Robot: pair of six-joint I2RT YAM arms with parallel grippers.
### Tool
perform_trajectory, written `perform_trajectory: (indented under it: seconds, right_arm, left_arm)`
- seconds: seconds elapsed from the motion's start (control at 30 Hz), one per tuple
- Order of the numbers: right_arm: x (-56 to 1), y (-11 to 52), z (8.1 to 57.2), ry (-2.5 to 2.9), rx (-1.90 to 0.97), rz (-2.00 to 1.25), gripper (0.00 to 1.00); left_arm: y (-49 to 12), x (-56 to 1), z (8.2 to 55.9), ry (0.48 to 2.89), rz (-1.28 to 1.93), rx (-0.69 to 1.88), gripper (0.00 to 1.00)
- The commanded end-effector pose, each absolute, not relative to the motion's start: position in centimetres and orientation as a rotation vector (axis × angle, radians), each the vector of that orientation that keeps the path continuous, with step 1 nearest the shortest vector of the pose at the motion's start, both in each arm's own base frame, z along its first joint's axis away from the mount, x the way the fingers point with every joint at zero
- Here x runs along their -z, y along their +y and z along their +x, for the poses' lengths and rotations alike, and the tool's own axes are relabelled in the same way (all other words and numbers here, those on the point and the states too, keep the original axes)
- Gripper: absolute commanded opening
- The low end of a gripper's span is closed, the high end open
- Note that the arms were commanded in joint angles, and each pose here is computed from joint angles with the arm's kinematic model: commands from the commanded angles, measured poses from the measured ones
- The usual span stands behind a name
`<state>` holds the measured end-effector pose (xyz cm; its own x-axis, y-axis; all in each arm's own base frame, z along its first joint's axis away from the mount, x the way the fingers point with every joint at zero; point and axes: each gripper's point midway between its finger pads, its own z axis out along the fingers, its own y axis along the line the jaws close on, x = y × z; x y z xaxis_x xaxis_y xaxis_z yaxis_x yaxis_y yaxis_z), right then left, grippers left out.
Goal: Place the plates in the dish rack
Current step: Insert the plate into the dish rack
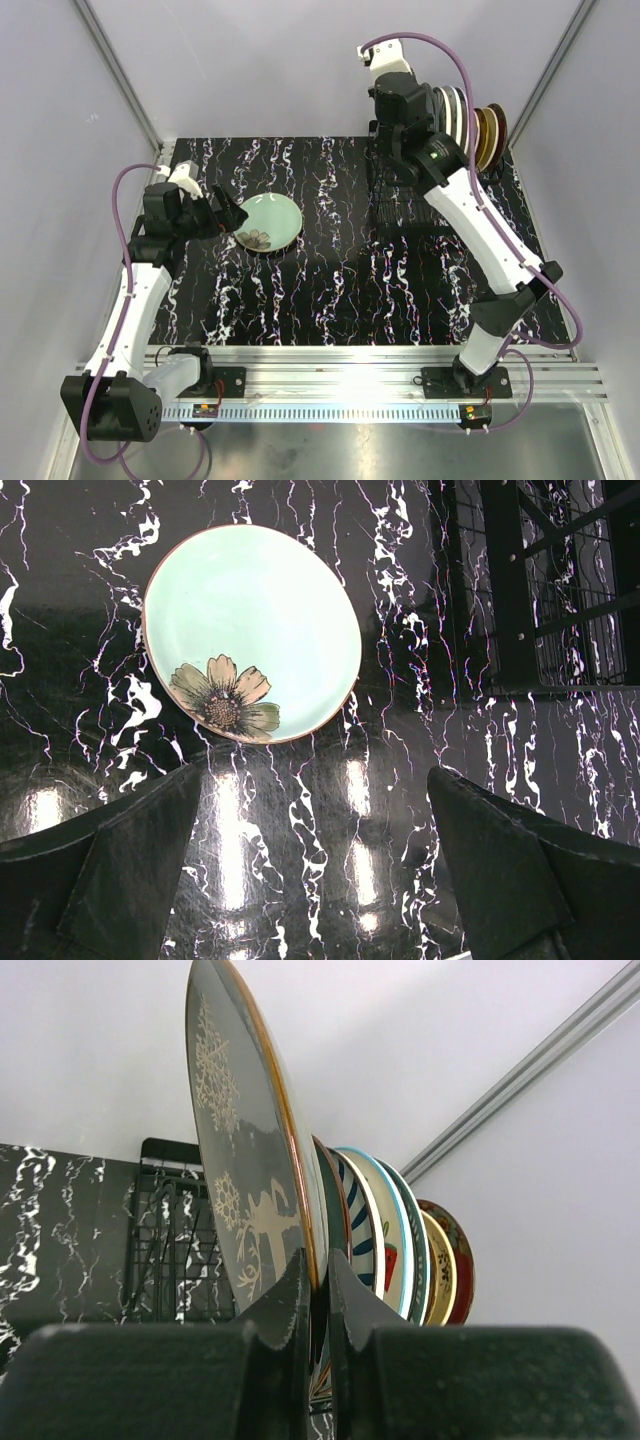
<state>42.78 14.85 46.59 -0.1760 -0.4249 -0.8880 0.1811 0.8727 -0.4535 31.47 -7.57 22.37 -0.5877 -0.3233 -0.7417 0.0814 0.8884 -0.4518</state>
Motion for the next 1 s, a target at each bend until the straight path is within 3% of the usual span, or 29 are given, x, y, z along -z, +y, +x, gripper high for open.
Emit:
perform_trajectory:
  seconds: [0.0, 0.97]
  right_arm:
    - [-51.2, 14.1, 41.9, 1.530, 0.534, -0.032, 0.00]
    - [-45.7, 11.8, 42.0, 1.611, 0.566, 0.065, 0.00]
  left_arm:
    - [-8.0, -25.0, 32.1, 2.056, -0.125, 0.587, 0.99]
    - [-8.5, -24.4, 32.1, 2.078, -0.128, 0.617, 0.99]
